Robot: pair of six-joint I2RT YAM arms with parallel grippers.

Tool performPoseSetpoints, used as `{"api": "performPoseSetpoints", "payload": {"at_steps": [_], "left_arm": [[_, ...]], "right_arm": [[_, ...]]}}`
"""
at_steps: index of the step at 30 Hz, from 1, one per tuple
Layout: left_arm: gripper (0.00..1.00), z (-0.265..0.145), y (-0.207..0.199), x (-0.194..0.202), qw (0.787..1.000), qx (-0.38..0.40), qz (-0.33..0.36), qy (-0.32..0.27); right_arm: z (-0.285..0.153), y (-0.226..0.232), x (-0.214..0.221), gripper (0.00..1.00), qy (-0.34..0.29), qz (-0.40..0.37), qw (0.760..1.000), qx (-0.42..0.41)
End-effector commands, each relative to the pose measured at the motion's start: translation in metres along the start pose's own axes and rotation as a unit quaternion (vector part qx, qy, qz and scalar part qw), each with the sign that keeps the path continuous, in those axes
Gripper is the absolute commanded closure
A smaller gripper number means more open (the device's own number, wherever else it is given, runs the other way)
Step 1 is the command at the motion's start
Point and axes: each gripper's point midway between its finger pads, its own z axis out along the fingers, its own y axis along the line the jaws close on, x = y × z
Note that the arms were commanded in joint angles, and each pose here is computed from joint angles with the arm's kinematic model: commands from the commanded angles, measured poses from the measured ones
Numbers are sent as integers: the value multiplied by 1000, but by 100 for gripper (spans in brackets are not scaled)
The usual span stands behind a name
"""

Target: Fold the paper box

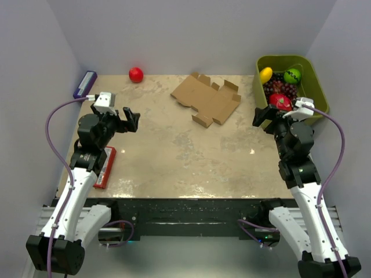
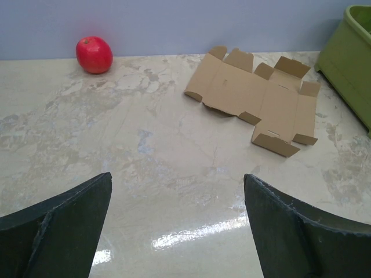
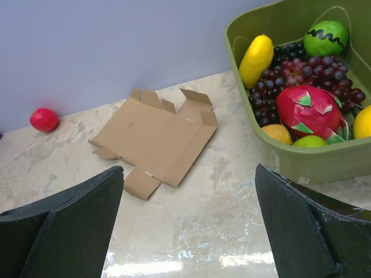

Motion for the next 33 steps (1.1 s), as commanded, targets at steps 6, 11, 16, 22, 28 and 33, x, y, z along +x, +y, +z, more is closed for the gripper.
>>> {"api": "performPoseSetpoints", "payload": {"at_steps": [6,11,16,22,28,33], "left_arm": [[0,-1,-1,-16,1000,1,-1,-25],[0,0,-2,-14,1000,5,1,-24],[1,2,-15,-5,999,48,11,-13],[2,7,-27,1,996,88,12,-10],[2,8,-27,3,996,91,15,-4],[2,9,-33,7,994,106,6,3]], "right_arm": [[-2,10,-19,1,-14,-2,1000,-19],[2,16,-18,1,-4,-7,1000,-31],[13,40,-3,9,45,23,996,-80],[40,87,67,10,131,30,987,-85],[62,124,143,7,235,50,969,-63],[86,121,168,4,251,85,964,-26]]}}
